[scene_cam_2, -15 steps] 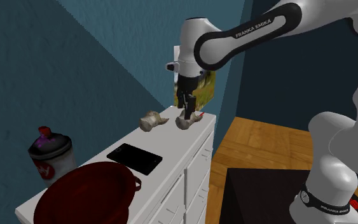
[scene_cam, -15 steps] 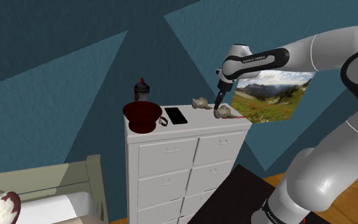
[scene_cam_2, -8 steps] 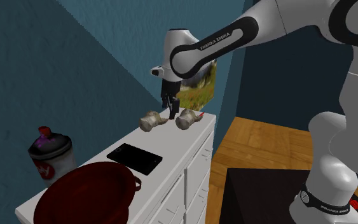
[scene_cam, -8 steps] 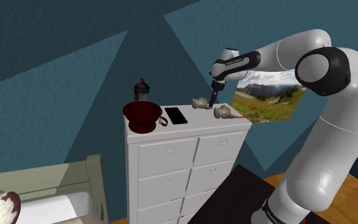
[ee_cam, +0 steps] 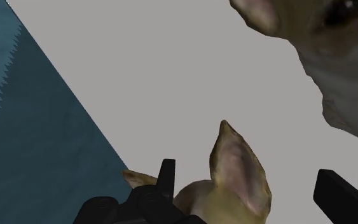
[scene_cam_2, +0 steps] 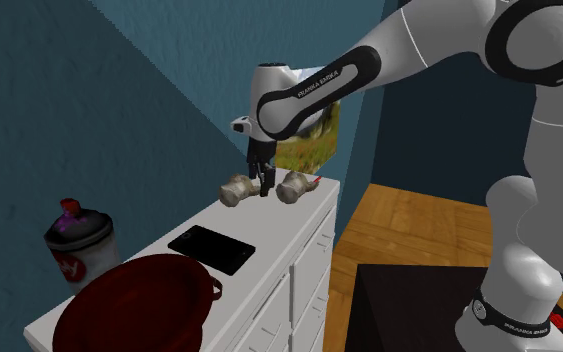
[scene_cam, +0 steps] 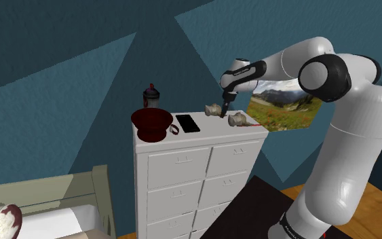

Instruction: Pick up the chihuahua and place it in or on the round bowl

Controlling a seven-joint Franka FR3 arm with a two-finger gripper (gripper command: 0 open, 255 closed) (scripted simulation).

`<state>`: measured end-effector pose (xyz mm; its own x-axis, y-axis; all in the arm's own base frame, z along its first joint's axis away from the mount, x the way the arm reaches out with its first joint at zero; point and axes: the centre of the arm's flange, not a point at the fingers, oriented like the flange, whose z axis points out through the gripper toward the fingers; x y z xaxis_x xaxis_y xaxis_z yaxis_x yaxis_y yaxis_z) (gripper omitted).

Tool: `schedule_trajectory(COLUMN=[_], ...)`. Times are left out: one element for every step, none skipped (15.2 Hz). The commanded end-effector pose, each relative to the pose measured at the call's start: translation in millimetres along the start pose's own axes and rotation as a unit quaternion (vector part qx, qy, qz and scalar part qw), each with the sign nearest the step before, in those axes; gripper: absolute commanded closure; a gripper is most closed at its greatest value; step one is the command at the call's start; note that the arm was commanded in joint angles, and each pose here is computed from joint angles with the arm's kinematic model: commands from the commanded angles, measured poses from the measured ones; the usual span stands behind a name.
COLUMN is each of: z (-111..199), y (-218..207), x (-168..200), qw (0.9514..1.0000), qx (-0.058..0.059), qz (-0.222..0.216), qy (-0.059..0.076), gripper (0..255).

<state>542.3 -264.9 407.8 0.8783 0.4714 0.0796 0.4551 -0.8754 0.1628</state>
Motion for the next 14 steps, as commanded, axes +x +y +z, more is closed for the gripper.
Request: schedule_trajectory(z=[9.0, 9.0, 9.0, 9.0, 9.0, 9.0, 9.0, 9.0, 9.0, 9.0, 9.0, 9.0, 9.1, 9.1], y=[0.7, 0.7, 0.7, 0.7, 0.7, 0.7, 0.7, 0.7, 0.7, 0.7, 0.7, 0.7, 0.7, 0.7], x=[0.3, 0.3, 0.3, 0.3, 0.3, 0.3, 0.3, 0.3, 0.3, 0.3, 0.3, 0.3, 0.4, 0.4], qw=[1.0000, 1.0000, 1.0000, 1.0000, 1.0000, 1.0000, 1.0000, 1.0000, 1.0000, 1.0000, 1.0000, 1.0000, 1.0000, 1.0000], qx=[0.000, 0.000, 0.000, 0.000, 0.000, 0.000, 0.000, 0.000, 0.000, 0.000, 0.000, 0.000, 0.000, 0.000], qz=[0.000, 0.000, 0.000, 0.000, 0.000, 0.000, 0.000, 0.000, 0.000, 0.000, 0.000, 0.000, 0.000, 0.000], qy=[0.000, 0.000, 0.000, 0.000, 0.000, 0.000, 0.000, 0.000, 0.000, 0.000, 0.000, 0.000, 0.000, 0.000], gripper=[0, 0, 0, 0, 0, 0, 0, 0, 255, 255, 255, 255, 255, 255])
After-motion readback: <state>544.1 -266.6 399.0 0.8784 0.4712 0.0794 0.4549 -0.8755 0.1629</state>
